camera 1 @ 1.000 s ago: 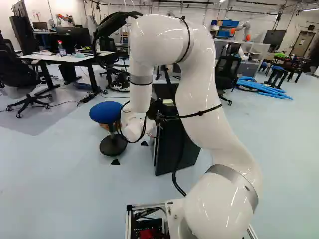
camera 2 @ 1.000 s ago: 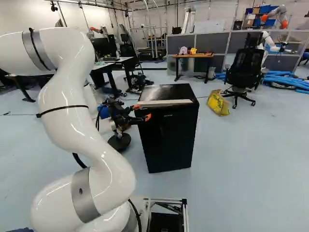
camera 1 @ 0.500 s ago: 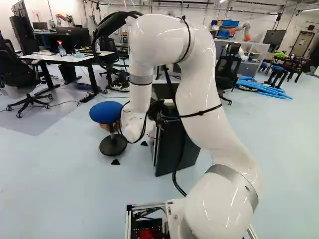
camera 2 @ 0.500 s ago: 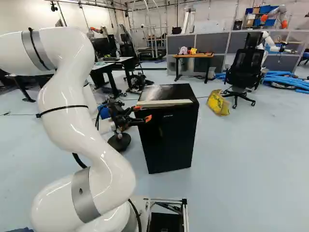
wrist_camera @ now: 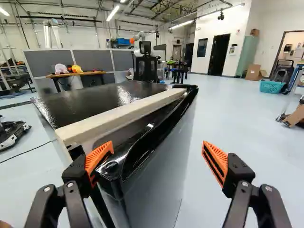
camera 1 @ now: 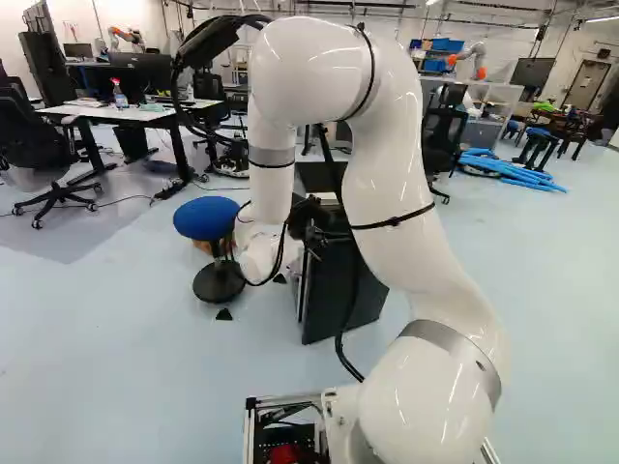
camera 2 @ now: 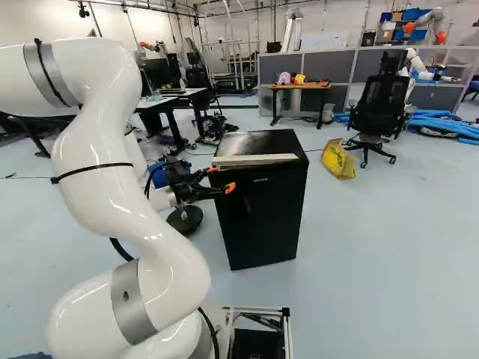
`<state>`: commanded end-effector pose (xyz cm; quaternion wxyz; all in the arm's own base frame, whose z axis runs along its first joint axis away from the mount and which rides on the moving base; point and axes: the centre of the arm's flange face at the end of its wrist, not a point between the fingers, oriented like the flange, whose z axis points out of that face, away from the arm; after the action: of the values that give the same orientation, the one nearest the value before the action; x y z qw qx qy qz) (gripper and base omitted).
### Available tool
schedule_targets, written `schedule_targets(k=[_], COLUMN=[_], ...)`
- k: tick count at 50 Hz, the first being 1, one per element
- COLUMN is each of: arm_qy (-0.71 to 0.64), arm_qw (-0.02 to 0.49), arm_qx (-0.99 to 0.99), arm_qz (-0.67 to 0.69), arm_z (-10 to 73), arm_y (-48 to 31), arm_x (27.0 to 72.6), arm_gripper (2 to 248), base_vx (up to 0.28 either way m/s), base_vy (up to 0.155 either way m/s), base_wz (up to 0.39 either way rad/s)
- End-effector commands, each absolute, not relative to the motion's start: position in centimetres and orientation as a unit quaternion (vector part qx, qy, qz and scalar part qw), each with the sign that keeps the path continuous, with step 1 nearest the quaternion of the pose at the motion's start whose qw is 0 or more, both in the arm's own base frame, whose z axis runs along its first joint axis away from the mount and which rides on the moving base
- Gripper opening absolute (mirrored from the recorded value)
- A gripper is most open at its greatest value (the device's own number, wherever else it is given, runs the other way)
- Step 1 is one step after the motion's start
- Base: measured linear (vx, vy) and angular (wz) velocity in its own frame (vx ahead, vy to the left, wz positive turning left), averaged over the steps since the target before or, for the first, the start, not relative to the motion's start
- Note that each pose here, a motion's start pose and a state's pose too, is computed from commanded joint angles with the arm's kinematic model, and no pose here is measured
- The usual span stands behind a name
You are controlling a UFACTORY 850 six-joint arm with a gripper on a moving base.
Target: Grab a drink from the fridge
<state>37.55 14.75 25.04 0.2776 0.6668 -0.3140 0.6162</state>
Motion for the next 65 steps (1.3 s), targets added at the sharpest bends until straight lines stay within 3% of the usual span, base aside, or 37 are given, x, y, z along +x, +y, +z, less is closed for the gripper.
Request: schedule_targets(k=[65], arm_qy=[-0.328], arm_qw=[0.350], arm_qx=[0.657], arm_qz=[0.581], arm_z=[25.0], arm_y=[13.0], arm_x=[29.8], arm_gripper=[247], base_vx=[0.000], base_vy=[0.000], base_wz=[0.000])
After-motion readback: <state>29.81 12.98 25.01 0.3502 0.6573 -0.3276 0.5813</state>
